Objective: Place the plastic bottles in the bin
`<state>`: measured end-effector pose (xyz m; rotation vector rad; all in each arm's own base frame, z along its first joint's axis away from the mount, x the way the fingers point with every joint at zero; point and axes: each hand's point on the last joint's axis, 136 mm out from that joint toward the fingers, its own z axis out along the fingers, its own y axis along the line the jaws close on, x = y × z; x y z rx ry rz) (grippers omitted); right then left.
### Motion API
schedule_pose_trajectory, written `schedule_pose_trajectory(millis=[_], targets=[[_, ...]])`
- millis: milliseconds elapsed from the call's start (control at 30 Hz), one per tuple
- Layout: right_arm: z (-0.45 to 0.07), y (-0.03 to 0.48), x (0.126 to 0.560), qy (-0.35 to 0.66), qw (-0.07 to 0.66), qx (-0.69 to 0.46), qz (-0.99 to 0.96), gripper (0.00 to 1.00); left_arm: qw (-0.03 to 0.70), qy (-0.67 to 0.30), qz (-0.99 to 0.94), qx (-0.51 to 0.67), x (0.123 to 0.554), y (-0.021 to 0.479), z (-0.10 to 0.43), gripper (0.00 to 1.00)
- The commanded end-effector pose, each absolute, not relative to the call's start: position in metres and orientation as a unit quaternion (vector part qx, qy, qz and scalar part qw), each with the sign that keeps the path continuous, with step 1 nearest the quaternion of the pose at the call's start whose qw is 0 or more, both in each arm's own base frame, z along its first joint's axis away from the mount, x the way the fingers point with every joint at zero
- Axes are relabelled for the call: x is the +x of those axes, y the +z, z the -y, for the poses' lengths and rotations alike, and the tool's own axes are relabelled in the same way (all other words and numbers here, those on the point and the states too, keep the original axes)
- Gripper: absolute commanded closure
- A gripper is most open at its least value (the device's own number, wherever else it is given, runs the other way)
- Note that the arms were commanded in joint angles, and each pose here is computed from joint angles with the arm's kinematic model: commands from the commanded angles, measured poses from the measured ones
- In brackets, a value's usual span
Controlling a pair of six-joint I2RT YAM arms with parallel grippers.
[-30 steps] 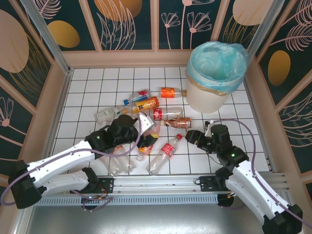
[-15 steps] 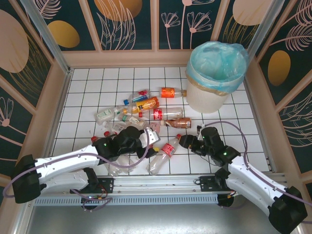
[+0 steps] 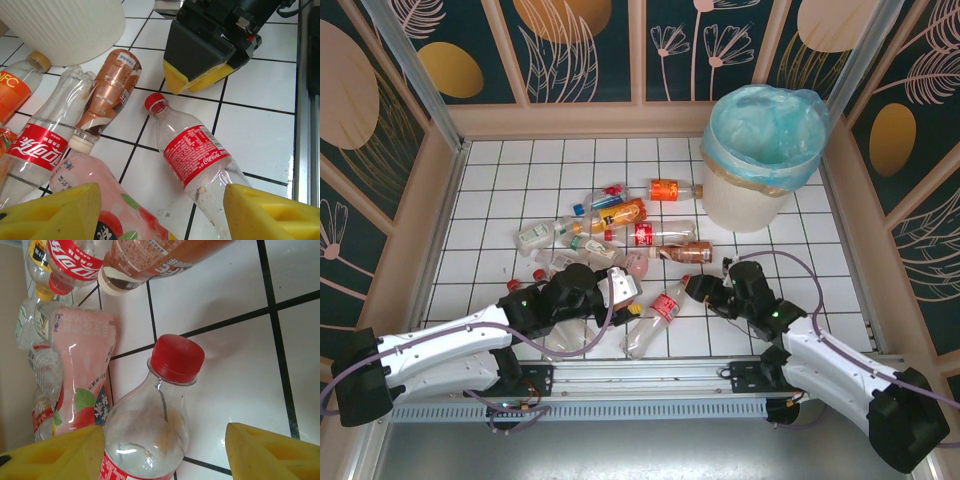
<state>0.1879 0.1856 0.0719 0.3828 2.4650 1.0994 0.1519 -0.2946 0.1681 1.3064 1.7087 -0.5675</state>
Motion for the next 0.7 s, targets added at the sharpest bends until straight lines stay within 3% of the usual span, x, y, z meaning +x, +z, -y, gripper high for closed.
schedule_pose_trajectory(millis=[0,667], targets=[[-0.183,0.070,0.198,0.391,0.220,0.165,-0.878,0.35,0.445,-0.231,-0.681,0.534,0.150,0.169,0.297,0.34],[-0.187,0.053,0.219,0.398,0.203,0.193,-0.874,0.38,0.458,-0.209,-0.690,0.520,0.162,0.169,0.298,0.33]])
